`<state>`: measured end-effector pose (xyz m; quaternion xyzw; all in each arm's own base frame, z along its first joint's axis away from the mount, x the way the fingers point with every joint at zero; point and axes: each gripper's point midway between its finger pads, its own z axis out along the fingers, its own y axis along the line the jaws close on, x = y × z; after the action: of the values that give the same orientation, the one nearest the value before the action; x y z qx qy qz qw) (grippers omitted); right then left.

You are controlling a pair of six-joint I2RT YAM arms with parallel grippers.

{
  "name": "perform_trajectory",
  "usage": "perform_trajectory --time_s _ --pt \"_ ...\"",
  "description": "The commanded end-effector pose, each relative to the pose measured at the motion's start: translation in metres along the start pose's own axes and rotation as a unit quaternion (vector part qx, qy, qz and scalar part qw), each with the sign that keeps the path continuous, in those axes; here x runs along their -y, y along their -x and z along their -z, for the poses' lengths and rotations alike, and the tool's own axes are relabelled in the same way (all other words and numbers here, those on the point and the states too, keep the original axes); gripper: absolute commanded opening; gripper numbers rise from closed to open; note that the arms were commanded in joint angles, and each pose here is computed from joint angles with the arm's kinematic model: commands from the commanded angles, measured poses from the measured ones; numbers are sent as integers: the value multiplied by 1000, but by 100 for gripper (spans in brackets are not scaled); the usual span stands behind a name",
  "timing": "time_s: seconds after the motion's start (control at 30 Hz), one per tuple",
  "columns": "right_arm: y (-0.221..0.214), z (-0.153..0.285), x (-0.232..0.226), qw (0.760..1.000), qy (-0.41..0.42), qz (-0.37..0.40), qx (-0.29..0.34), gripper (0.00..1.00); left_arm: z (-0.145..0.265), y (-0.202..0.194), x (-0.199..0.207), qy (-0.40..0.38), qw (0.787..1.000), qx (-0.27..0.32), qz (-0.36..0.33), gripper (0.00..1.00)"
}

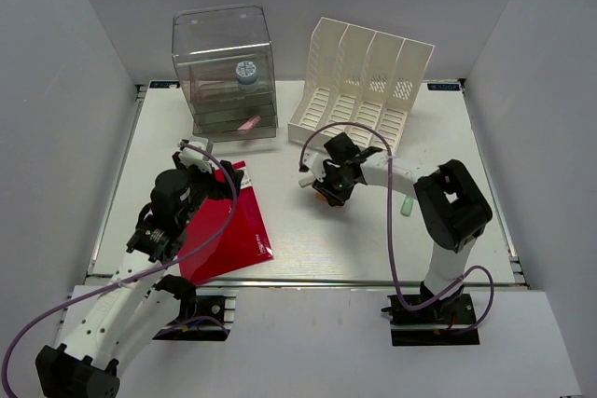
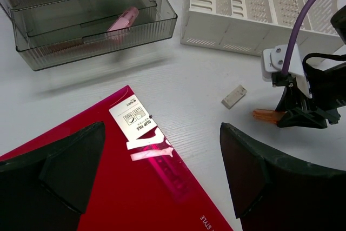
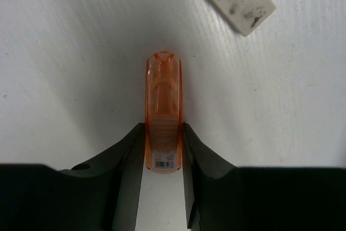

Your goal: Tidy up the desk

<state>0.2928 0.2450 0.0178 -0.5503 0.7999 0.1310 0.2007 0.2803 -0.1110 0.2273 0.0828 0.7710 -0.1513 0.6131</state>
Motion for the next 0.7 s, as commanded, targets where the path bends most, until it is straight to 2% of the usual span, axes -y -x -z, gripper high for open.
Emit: perform_trajectory --time_s 0.0,0.07,0.1,0.2,0.23,0.3,0.33,0.4,0.43,0.53,0.67 --pt "0 7 6 998 6 49 -43 0 3 2 -2 8 1000 9 1 96" --pt "4 20 7 996 16 70 -58 0 5 3 -4 11 1000 15 1 96" --pt "28 32 20 994 4 102 -39 0 6 4 -4 11 1000 17 2 96" --pt "52 56 27 988 7 147 -38 0 8 8 -7 22 999 24 5 95" --pt "83 73 42 984 -16 177 -10 0 8 7 -8 25 999 24 5 94" --pt "97 79 47 979 -16 201 -16 0 10 10 -9 29 999 31 7 94" --pt "124 96 59 974 -41 225 9 0 11 11 -9 28 999 34 7 94" --pt "144 93 61 967 -45 252 18 0 13 14 -10 30 999 41 8 93" --pt "165 104 68 959 -63 272 39 0 14 16 -10 31 998 45 8 93" --pt "210 99 72 942 -98 308 92 0 17 19 -14 41 998 54 10 93" --pt "274 95 85 903 -191 341 177 0 21 23 -15 45 997 66 11 93"
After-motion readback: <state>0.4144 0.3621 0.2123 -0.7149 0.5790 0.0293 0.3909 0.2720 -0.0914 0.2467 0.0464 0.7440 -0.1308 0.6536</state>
